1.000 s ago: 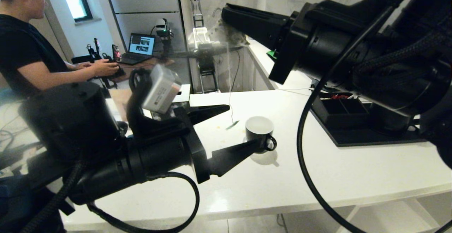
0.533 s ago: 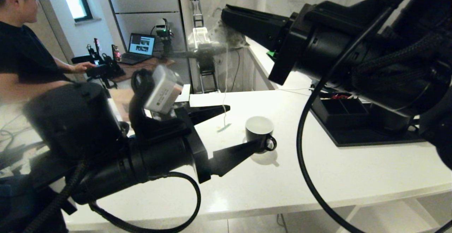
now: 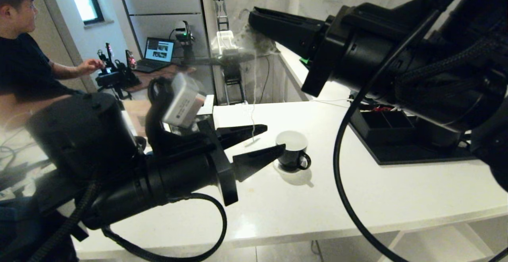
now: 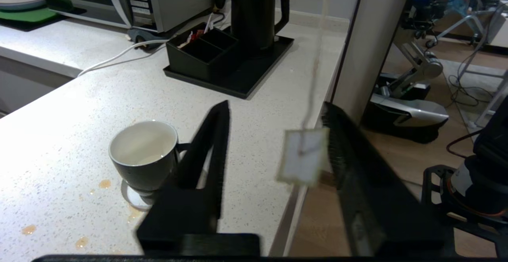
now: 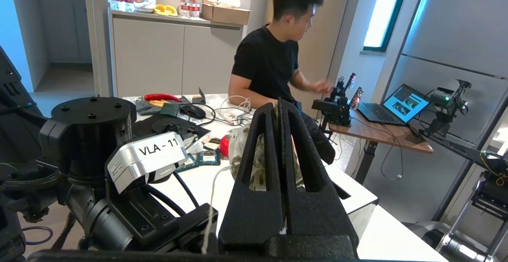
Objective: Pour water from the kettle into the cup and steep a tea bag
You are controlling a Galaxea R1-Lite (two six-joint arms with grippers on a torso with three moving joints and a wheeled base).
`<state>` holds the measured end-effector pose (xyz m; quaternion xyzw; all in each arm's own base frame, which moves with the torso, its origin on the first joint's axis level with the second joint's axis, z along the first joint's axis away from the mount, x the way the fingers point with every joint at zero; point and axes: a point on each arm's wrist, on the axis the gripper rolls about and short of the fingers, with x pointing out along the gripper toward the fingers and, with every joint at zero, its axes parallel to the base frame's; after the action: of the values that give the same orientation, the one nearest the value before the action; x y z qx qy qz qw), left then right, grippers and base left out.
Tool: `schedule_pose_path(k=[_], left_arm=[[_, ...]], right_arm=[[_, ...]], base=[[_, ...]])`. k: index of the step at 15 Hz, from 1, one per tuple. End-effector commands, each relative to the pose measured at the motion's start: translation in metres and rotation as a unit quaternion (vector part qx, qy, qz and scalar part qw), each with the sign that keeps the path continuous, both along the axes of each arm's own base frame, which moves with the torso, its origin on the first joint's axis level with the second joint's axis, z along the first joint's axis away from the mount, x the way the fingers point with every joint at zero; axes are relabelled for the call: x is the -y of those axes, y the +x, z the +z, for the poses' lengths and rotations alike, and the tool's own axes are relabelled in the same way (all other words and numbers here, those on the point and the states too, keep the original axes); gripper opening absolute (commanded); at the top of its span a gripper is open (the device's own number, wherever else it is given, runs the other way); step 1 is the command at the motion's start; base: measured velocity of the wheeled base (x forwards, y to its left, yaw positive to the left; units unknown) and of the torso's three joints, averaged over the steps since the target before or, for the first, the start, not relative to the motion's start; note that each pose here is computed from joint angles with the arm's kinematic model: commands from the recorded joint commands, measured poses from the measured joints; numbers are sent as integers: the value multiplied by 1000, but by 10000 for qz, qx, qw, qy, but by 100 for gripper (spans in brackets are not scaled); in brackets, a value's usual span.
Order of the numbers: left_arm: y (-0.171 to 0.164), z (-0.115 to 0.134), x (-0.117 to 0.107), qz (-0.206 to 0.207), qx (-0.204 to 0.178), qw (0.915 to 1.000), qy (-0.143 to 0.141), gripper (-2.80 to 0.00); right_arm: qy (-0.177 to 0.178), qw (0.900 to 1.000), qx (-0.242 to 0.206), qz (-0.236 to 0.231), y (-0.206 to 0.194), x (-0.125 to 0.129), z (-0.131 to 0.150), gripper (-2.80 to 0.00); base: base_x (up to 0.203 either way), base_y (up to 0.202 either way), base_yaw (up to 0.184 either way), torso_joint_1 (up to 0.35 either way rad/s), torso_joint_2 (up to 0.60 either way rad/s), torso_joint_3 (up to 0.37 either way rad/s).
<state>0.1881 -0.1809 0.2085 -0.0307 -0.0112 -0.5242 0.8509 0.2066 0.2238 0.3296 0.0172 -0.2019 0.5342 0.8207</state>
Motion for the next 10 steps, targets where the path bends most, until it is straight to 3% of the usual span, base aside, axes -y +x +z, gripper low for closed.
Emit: schedule_pose_path(k=[1, 10], left_arm=[[0, 0, 0, -14, 7, 10000, -11, -280], [0, 0, 0, -13, 2, 10000, 3, -280]], right_arm=[[8, 10000, 16, 13, 0, 0, 0, -280], [0, 10000, 9, 13, 0, 0, -1, -280]], base=[[0, 0, 0, 0, 0, 0], [0, 0, 0, 0, 0, 0]])
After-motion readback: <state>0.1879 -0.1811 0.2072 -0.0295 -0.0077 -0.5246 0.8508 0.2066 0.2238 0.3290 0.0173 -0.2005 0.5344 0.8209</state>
